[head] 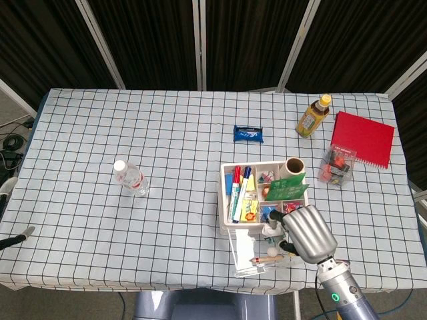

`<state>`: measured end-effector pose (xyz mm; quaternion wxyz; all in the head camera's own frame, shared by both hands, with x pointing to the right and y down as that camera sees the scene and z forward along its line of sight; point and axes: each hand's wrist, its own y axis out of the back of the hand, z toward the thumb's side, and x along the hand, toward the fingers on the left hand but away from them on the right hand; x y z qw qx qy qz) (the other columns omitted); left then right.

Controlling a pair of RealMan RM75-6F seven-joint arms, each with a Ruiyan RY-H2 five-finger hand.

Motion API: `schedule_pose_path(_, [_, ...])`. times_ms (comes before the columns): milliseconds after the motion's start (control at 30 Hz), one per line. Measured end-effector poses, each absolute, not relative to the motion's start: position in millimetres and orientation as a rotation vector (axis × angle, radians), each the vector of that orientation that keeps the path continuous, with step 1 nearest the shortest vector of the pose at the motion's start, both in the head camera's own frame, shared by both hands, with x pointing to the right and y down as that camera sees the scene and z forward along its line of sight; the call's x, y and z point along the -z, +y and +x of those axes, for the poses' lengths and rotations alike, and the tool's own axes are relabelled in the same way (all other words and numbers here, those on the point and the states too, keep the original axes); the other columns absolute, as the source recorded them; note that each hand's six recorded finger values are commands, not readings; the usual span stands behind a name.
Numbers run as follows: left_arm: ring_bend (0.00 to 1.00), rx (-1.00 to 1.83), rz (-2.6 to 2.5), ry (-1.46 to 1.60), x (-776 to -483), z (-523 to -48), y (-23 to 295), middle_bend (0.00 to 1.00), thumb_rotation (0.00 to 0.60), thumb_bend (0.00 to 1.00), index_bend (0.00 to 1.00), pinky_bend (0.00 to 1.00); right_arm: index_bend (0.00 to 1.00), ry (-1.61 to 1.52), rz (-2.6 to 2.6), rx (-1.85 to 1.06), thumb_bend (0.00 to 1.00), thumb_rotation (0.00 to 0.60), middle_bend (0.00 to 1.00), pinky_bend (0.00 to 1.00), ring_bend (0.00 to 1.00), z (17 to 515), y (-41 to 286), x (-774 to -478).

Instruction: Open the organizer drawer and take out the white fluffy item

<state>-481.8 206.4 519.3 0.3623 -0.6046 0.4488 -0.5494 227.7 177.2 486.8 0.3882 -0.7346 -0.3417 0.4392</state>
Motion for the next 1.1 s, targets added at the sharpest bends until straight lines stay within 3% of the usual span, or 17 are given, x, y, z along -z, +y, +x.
schedule_pose_path(267, [0.0,1.411,-1.553,1.152,-519,-481,207,0.0,0.6,0.12,0.0,0.0,0.62,-1.091,-1.697,-1.135,0.29,0.6,1.0,0.83,1.0,277,151,-468])
schedule_pose_path(1100, [0.0,1.416,-1.55,1.132,-522,-477,208,0.0,0.6,0.12,0.0,0.0,0.61,-1.235,-1.55,-1.365,0.29,0.6,1.0,0.82,1.0,392,160,-527])
